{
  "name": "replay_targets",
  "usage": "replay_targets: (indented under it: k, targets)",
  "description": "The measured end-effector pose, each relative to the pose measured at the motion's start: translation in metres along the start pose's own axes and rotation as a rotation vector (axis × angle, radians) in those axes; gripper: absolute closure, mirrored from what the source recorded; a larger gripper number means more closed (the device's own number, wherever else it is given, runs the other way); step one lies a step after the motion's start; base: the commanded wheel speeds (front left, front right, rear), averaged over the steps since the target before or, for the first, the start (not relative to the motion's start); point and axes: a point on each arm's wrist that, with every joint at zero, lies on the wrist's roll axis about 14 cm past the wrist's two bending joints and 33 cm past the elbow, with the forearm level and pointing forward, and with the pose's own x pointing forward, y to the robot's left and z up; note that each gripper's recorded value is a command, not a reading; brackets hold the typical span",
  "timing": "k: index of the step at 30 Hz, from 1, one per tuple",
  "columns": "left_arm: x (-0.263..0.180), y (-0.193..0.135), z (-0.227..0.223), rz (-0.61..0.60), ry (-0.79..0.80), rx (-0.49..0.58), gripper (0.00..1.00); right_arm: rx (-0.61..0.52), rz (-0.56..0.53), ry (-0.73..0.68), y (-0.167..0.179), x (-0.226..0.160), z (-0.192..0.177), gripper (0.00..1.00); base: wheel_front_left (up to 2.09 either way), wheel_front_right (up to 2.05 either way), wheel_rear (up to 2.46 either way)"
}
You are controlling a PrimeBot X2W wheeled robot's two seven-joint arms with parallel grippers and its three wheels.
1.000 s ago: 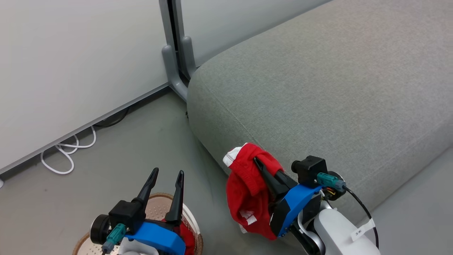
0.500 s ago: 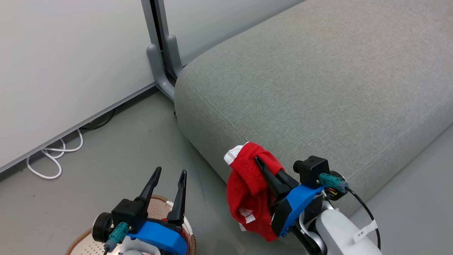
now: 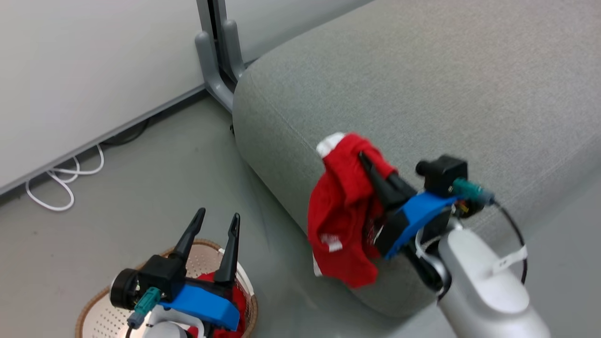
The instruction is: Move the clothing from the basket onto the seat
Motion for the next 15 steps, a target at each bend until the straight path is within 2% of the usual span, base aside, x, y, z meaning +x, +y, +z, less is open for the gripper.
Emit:
replay_targets:
  k: [9,15]
  targets:
    - [0.02,0.03,-0.004,-0.021,-0.024,0.024,0.0,0.0,-0.081,-0.1,-0.053,0.061,0.064,1.0,0.0,0.0,0.0]
    - [0.027,0.062,-0.024,-0.015,-0.006,0.038,0.0,-0.06,-0.144,-0.158,-0.096,0.099,0.103,1.0,0.0,0.0,0.0]
